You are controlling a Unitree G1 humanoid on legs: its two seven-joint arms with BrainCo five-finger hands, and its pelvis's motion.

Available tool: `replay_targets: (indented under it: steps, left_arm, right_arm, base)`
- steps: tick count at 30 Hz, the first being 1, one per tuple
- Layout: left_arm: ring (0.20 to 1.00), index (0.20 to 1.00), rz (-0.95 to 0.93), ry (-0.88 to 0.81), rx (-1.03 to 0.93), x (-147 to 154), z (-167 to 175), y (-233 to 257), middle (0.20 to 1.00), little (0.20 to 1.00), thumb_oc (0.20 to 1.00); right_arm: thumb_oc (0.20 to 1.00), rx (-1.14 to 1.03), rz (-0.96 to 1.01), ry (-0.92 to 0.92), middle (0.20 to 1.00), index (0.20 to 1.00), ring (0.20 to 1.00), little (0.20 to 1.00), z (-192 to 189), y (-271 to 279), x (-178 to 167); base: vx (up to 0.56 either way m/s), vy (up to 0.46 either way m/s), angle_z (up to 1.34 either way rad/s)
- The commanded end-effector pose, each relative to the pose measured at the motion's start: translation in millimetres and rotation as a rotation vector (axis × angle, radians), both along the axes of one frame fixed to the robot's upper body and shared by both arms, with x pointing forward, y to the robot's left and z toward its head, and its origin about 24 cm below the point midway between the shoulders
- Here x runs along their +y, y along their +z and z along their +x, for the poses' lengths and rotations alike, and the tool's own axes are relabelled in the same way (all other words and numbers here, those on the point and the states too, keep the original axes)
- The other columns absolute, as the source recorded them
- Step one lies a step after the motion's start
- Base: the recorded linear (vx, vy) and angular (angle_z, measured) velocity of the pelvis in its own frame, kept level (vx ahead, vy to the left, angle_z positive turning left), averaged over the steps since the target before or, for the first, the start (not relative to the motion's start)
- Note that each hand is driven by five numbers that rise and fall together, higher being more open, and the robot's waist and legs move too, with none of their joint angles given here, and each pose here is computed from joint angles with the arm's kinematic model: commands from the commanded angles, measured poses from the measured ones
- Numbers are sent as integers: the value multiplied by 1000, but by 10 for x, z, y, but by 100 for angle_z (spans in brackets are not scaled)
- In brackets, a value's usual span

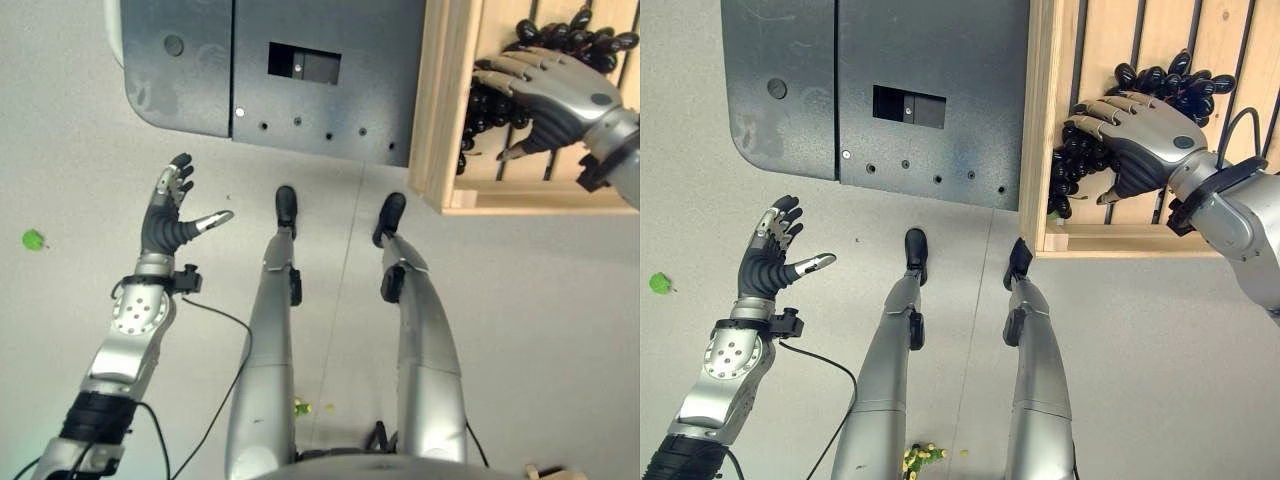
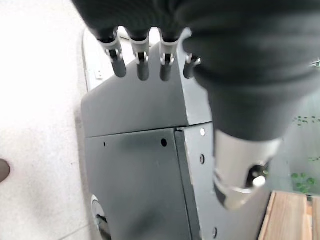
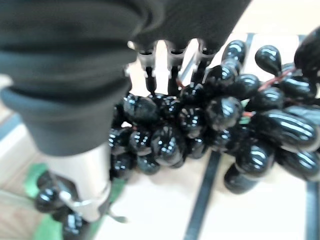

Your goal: Pick up the fruits from the basket on one side to the basket on the other side

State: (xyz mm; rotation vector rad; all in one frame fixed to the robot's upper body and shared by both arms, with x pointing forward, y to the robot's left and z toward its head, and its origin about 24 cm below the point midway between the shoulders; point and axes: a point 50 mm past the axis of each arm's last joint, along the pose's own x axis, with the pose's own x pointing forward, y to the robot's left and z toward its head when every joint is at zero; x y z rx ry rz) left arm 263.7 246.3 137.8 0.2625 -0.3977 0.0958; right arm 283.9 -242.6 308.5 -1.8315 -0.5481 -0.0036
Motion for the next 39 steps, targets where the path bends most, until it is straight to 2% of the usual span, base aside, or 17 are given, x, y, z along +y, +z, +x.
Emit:
replay_targets:
  steps: [1,7,27,28,29,39]
  left_arm:
    - [1000,1000,13,7,-59,6,-119,55,1000,1000,1000]
    - [1000,1000,10,12,-69,-4,-104,64,1000,1000,1000]
    - [1000,1000,1,16,-76,-20,-76,75,1000,1000,1000]
    - [1000,1000,4,17,-77,-18,-78,78,1000,1000,1000]
    - [1000,1000,3,17,-80,-20,-72,83,1000,1000,1000]
    - [1000,1000,5,36,-91,2,-87,95,1000,1000,1000]
  right_arm:
    - [1000,-71,-51,-110,1000,1000,1000,1000,-17,164,-169]
    - [1000,-140,1,-127,1000,1000,1000,1000,62,165,-247]
    - [1000,-116,20,-175,1000,1000,1000,1000,254,-16,-272]
    - [319,-113,20,-170,319,319,319,319,254,-18,-260]
    - [200,-112,26,-167,200,200,200,200,262,-20,-254]
    - [200,-108,-22,-174,200,200,200,200,250,-29,-238]
  base:
    - [2,2,4]
    - [0,0,0]
    - [0,0,0]
    - [0,0,0]
    - [0,0,0]
    - [0,0,0]
